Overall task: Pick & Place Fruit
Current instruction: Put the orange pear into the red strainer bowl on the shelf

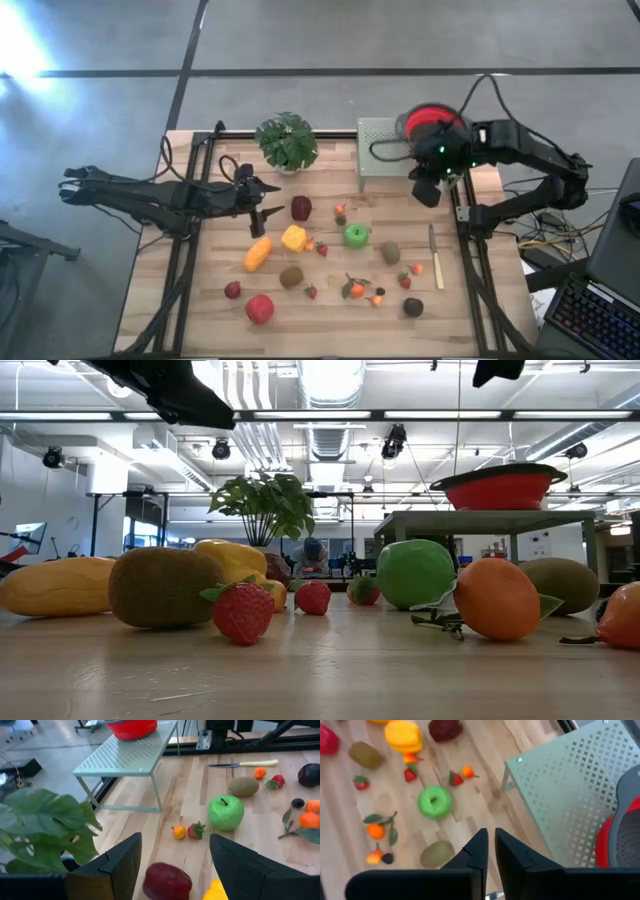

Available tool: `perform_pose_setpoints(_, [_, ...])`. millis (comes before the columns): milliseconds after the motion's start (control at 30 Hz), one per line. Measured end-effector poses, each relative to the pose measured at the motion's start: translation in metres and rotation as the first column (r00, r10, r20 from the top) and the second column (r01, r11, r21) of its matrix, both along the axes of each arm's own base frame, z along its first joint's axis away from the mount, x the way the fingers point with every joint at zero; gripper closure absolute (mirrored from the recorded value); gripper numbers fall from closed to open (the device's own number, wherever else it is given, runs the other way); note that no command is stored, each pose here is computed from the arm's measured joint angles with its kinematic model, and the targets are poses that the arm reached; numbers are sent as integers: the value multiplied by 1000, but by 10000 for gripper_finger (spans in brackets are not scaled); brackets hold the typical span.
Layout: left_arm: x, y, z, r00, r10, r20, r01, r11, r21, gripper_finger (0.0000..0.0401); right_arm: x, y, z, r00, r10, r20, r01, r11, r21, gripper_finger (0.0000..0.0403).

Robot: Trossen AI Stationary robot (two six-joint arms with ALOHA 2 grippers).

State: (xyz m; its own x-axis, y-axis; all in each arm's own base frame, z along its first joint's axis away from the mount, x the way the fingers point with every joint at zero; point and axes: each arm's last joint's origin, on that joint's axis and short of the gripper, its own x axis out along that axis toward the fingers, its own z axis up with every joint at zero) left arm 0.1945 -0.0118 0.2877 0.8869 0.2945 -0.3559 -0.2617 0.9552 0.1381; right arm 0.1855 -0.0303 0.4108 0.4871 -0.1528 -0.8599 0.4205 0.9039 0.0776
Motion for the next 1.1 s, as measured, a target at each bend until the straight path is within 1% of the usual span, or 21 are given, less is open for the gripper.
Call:
perform_pose_setpoints(200, [-2,0,-5,999,16,-39,-18,999,-39,162,9,22,-16,999,-10,-37,6,996,-93,393])
perform_pose_setpoints(300, [-3,-1,-7,998,12,-69,-14,999,-37,162,14,32,-24,1000,-3,-29,0,994,-113,392])
perform_pose_setpoints(567, [-7,-5,-13,992,12,-123,-22,997,-80,162,23,59,-46,999,46,4,-45,995,-84,381])
perform_pose_setpoints(700, [-10,-10,-18,986,-20,-164,-6,988,-152,162,24,68,-56,999,53,-11,-53,996,-68,383])
perform_pose_setpoints(800, [-13,-18,-20,983,-62,-174,24,976,-215,163,23,71,-64,999,44,-32,-46,997,-61,389])
perform_pose_setpoints(900, [-15,-30,-20,980,-108,-168,65,968,-243,167,23,71,-69,999,30,-45,-32,998,-57,393])
perform_pose_setpoints(967, [-17,-37,-20,979,-123,-161,80,964,-254,173,23,71,-70,998,29,-48,-32,998,-57,392])
perform_pose_setpoints(1100, [-23,-54,-20,978,-153,-140,104,946,-307,193,24,71,-70,999,21,-35,-23,997,-73,386])
